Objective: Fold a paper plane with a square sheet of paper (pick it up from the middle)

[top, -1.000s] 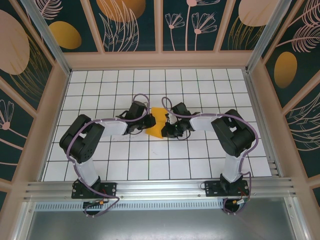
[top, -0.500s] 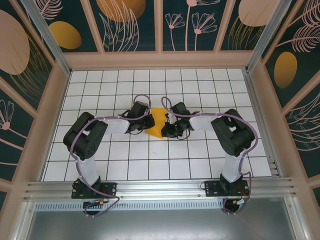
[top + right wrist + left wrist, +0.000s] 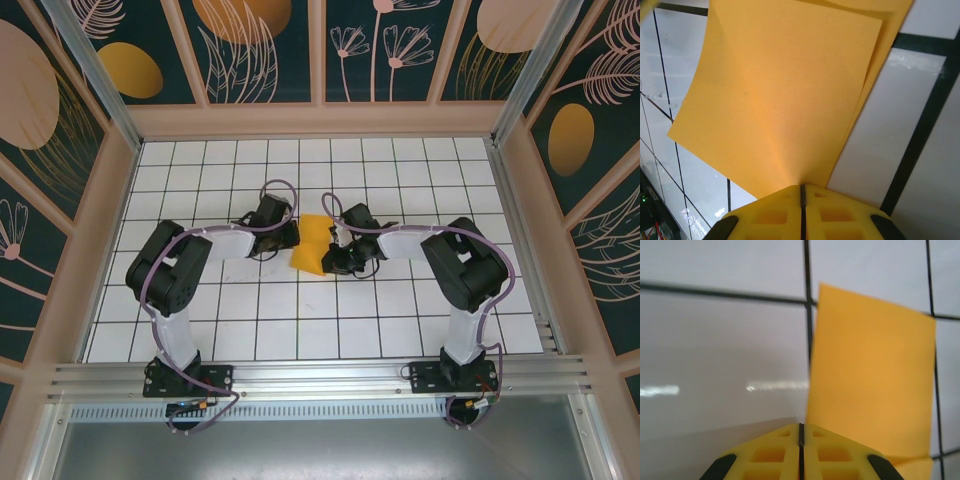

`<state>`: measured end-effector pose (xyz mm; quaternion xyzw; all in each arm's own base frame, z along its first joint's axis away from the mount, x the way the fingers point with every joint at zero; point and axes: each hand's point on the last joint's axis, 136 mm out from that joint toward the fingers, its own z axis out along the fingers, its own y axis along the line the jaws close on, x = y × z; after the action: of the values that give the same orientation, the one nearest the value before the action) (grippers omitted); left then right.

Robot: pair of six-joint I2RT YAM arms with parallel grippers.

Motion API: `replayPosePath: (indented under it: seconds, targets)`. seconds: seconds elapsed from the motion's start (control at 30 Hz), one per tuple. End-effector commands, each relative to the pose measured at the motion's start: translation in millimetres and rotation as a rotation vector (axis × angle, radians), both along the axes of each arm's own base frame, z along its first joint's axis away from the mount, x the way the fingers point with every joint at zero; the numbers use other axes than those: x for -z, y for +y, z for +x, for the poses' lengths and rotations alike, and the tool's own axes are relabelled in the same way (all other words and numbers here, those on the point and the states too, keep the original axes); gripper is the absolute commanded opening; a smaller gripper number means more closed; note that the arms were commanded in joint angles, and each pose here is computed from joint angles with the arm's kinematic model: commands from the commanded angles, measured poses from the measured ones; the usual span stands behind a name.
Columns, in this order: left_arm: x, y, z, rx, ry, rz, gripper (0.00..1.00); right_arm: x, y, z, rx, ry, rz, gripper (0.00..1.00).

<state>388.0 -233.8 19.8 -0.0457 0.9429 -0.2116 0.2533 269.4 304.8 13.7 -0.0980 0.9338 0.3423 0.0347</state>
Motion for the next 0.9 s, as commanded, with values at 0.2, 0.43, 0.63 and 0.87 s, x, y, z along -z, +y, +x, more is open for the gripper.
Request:
replayPosePath:
  seconds: [0.2, 0.43, 0.63, 0.87]
  targets:
    - [-63.8, -13.9, -1.0, 0.078, -0.120, -0.148, 0.12, 44.2, -34.9, -16.3, 0.035, 0.068, -0.201, 0.10]
    - [-43.4, -39.6, -32.7, 0.149, -0.025, -0.264, 0.09, 42.8, -33.6, -15.4, 0.035, 0.065, -0.193, 0.10]
    - [-18.7, -43.8, -35.9, 0.138, 0.033, -0.244, 0.06, 38.9, -31.0, -13.7, 0.034, 0.056, -0.177, 0.10]
    - [3.7, -35.9, -33.2, 0.096, 0.074, -0.180, 0.05, 26.5, -24.0, -6.7, 0.032, 0.026, -0.131, 0.10]
